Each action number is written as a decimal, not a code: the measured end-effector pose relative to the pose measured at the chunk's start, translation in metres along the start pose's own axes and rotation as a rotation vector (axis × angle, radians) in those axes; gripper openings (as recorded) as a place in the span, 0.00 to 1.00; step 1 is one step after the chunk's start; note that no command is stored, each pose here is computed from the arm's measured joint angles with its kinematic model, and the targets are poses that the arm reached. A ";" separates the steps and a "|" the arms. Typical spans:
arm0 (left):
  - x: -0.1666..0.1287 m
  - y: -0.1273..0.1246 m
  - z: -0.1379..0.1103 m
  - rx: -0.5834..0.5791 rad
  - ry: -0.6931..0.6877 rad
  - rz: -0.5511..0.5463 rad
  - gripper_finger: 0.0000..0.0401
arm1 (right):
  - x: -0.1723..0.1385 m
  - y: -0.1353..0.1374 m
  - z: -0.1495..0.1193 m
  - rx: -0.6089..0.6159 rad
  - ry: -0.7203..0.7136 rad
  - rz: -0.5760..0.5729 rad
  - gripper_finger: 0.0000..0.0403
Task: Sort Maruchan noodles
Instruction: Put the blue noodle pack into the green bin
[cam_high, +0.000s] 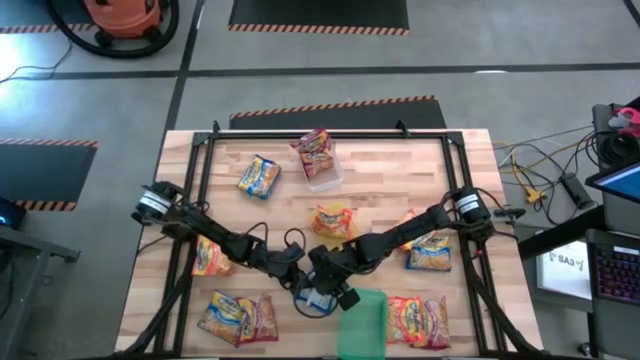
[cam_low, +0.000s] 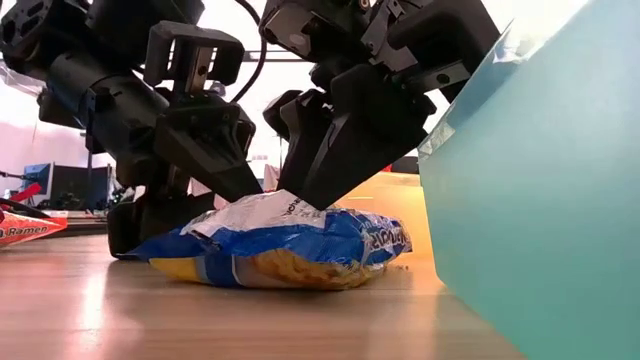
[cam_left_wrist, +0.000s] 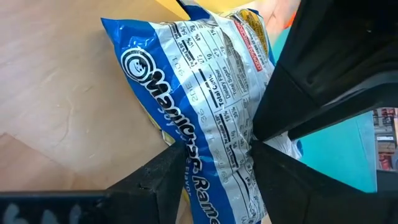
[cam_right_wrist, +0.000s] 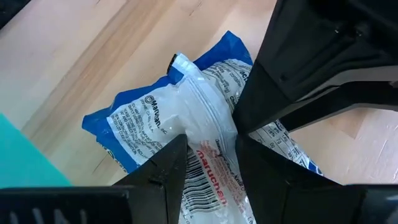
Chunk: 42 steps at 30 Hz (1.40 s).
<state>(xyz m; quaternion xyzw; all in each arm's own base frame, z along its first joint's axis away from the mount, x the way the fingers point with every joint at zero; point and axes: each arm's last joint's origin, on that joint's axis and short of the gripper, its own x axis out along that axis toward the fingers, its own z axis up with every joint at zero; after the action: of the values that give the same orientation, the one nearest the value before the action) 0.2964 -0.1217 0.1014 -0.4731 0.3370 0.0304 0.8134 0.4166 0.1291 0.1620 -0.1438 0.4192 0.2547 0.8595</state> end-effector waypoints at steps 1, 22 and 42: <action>0.000 0.000 0.000 0.002 0.001 -0.001 0.40 | 0.000 0.000 0.000 0.000 0.000 0.000 0.33; -0.006 -0.003 0.000 0.024 0.040 -0.005 0.11 | -0.053 0.004 0.013 0.034 -0.004 -0.011 0.33; -0.024 -0.003 0.004 0.070 -0.035 0.001 0.01 | -0.075 0.009 0.013 0.126 0.028 0.003 0.33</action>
<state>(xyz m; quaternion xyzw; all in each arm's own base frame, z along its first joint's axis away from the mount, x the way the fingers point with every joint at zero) 0.2808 -0.1139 0.1189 -0.4437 0.3239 0.0270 0.8351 0.3813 0.1183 0.2293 -0.0922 0.4465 0.2268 0.8606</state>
